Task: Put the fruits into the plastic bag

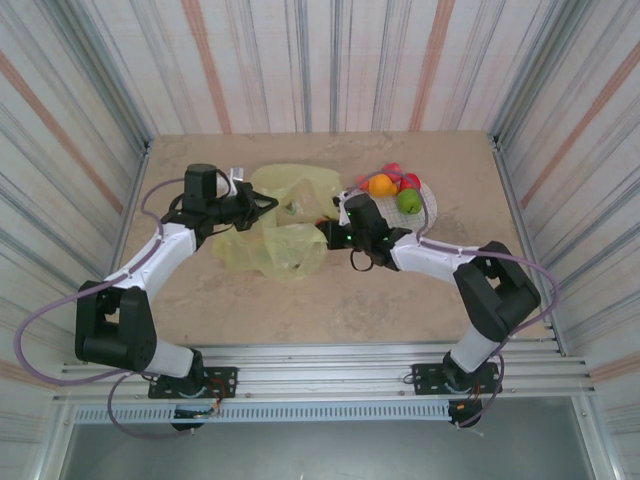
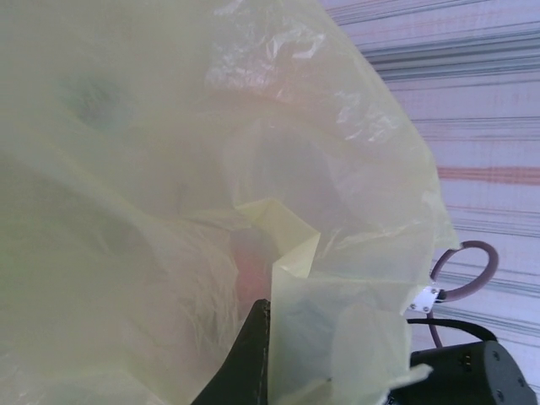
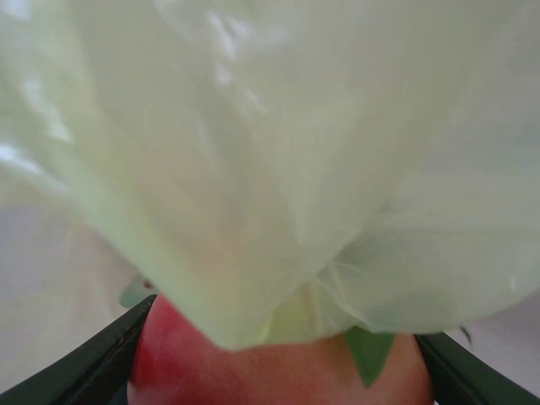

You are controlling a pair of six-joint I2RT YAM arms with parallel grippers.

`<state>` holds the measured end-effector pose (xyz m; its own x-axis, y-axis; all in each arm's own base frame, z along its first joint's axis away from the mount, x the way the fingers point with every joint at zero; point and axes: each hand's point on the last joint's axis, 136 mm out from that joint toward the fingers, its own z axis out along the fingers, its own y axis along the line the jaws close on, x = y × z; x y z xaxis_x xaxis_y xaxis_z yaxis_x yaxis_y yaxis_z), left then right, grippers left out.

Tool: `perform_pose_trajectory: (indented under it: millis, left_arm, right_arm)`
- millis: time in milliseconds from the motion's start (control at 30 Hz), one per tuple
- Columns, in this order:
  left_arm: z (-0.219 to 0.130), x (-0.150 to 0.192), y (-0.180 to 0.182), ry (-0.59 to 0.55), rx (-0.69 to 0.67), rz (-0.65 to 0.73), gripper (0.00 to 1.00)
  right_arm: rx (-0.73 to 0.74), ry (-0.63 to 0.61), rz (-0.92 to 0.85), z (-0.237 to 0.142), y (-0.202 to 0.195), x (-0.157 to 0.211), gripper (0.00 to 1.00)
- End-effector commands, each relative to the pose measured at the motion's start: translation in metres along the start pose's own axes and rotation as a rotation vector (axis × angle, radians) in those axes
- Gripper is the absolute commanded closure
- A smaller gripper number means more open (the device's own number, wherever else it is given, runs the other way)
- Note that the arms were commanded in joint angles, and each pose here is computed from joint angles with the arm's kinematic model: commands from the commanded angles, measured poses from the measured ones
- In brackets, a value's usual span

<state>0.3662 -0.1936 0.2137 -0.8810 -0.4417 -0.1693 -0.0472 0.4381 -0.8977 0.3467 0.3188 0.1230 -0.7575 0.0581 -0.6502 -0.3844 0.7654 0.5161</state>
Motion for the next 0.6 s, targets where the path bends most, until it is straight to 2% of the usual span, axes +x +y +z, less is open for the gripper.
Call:
perform_pose_trajectory:
  millis: [0, 233, 567]
  left_arm:
    - [-0.001, 0.007, -0.009, 0.022, 0.029, 0.019, 1.0]
    - [0.0, 0.011, -0.016, 0.036, 0.043, 0.035, 1.0]
    - [0.0, 0.012, -0.018, 0.042, 0.049, 0.035, 1.0]
  right_arm:
    - [-0.079, -0.045, 0.017, 0.012, 0.027, -0.017, 0.47]
    - [-0.078, -0.017, 0.051, 0.055, 0.045, -0.009, 0.46]
    - [-0.111, 0.003, 0.146, 0.088, 0.068, -0.004, 0.42]
